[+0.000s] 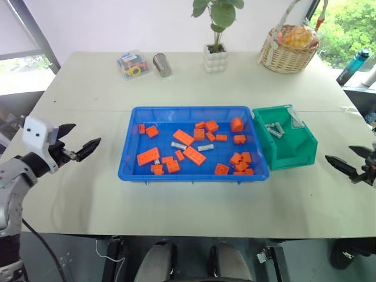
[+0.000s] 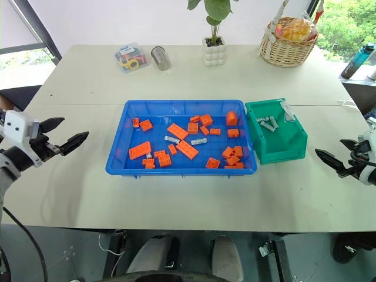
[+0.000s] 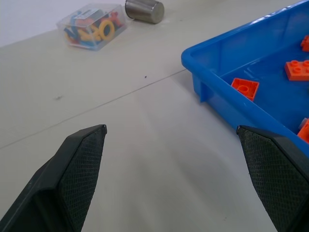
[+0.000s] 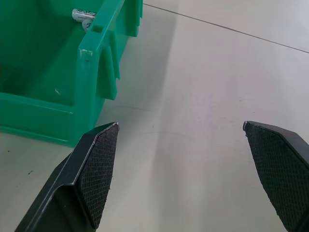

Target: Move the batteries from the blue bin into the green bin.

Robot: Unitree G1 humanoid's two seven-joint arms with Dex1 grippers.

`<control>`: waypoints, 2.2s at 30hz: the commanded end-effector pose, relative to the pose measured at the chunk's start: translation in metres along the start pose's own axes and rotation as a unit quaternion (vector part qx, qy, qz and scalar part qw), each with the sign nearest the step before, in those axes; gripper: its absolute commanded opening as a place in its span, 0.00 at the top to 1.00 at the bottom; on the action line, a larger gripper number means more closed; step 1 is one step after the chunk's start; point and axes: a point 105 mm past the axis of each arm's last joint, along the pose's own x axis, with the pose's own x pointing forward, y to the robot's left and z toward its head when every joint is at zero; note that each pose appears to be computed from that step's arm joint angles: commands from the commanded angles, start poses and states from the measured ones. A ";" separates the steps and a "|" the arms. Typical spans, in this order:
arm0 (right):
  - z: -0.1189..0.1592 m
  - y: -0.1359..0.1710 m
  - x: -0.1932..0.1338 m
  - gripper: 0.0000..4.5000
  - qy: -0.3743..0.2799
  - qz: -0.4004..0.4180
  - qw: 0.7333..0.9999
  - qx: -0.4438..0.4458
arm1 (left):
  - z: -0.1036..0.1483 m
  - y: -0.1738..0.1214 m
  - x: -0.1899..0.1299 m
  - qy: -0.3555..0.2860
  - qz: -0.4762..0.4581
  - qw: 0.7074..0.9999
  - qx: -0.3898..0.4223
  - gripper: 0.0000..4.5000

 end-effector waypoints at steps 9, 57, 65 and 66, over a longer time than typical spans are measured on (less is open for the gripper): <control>0.022 -0.007 -0.001 0.05 -0.032 -0.007 0.999 -0.006 | 0.015 -0.015 0.000 -0.024 -0.037 0.999 0.004 0.00; 0.148 0.437 0.163 0.05 -0.063 0.579 0.762 -0.282 | 0.046 -0.092 -0.032 0.003 -0.273 0.961 0.041 0.00; 0.148 0.447 0.164 0.17 -0.066 0.579 0.774 -0.248 | 0.044 -0.085 -0.031 -0.009 -0.252 0.966 0.056 0.00; 0.148 0.448 0.163 0.23 -0.066 0.584 0.772 -0.242 | 0.043 -0.085 -0.030 -0.014 -0.252 0.966 0.060 0.00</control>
